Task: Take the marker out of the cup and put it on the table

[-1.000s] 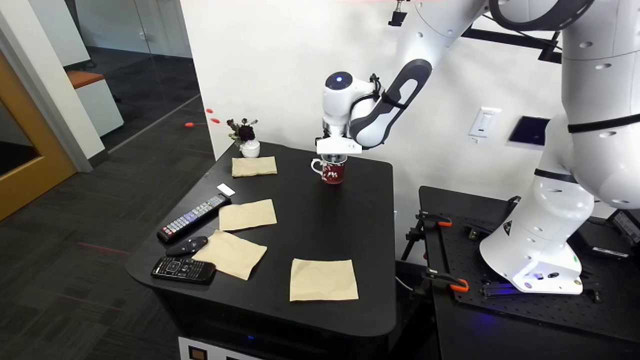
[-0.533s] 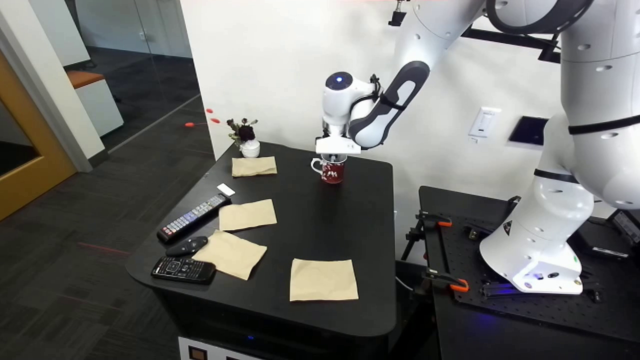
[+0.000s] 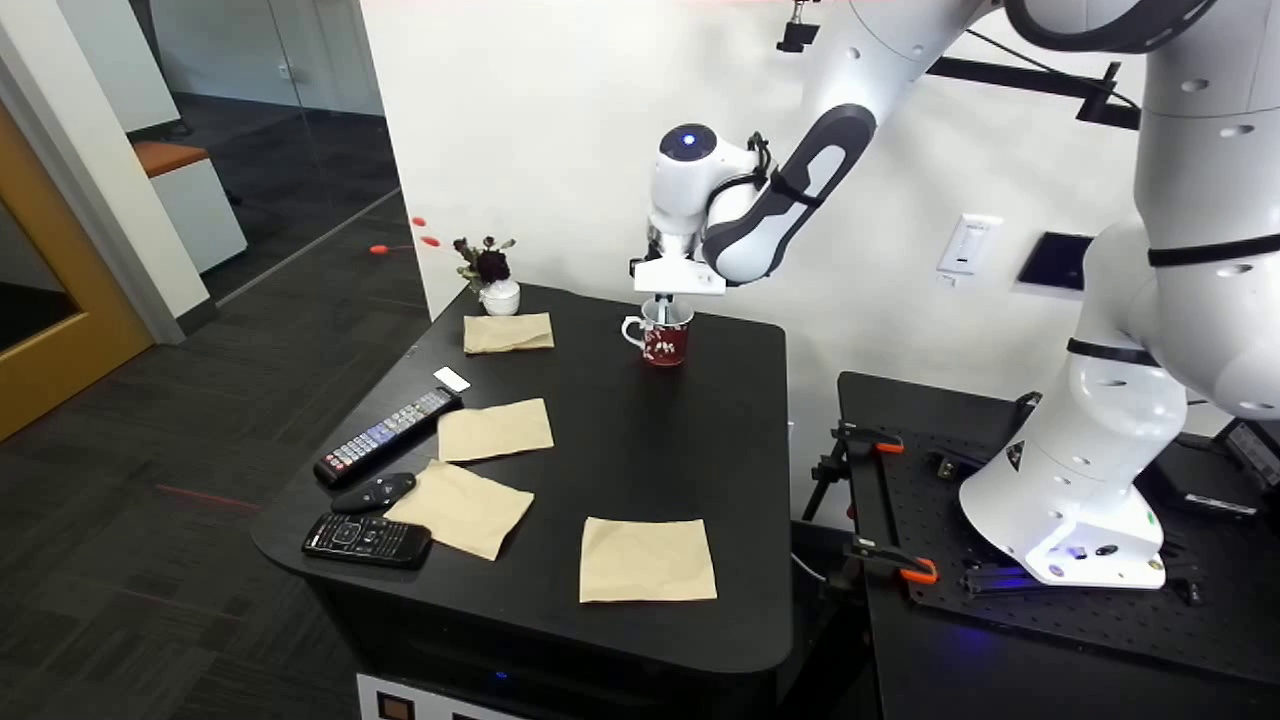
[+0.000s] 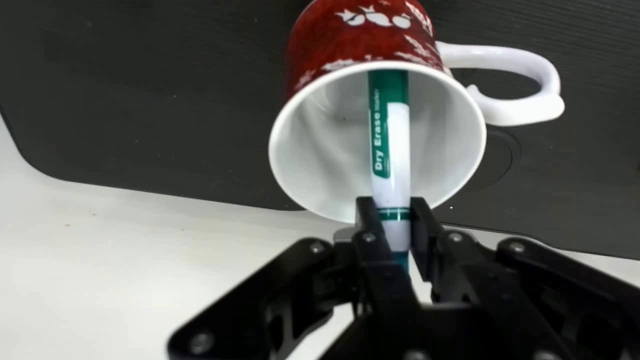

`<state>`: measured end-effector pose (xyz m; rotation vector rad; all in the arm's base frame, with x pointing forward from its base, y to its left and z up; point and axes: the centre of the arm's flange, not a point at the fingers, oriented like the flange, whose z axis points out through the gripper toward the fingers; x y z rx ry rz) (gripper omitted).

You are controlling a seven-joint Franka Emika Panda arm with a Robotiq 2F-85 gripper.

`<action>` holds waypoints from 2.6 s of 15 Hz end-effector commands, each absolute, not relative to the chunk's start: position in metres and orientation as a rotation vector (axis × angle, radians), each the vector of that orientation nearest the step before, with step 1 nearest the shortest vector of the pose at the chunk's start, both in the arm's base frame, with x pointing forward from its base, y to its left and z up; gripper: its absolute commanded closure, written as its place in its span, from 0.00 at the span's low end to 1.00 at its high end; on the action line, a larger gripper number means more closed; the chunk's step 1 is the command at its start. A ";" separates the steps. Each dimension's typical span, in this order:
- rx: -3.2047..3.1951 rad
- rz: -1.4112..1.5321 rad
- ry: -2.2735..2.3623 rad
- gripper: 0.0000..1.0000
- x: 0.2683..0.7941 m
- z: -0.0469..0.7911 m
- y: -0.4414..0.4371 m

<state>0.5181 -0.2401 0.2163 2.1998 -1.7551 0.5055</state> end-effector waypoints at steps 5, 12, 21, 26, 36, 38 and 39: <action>2.291 0.698 -1.759 0.95 0.475 0.284 -0.235; 2.498 0.754 -1.694 0.95 0.477 0.316 -0.203; 2.910 0.306 -1.265 0.95 0.508 0.308 -0.102; 2.888 0.052 -1.117 0.95 0.522 0.290 -0.102; 2.894 -0.125 -0.850 0.95 0.538 0.208 -0.104; 2.907 -0.135 -0.790 0.95 0.538 0.195 -0.104; 2.912 -0.135 -0.760 0.95 0.538 0.190 -0.104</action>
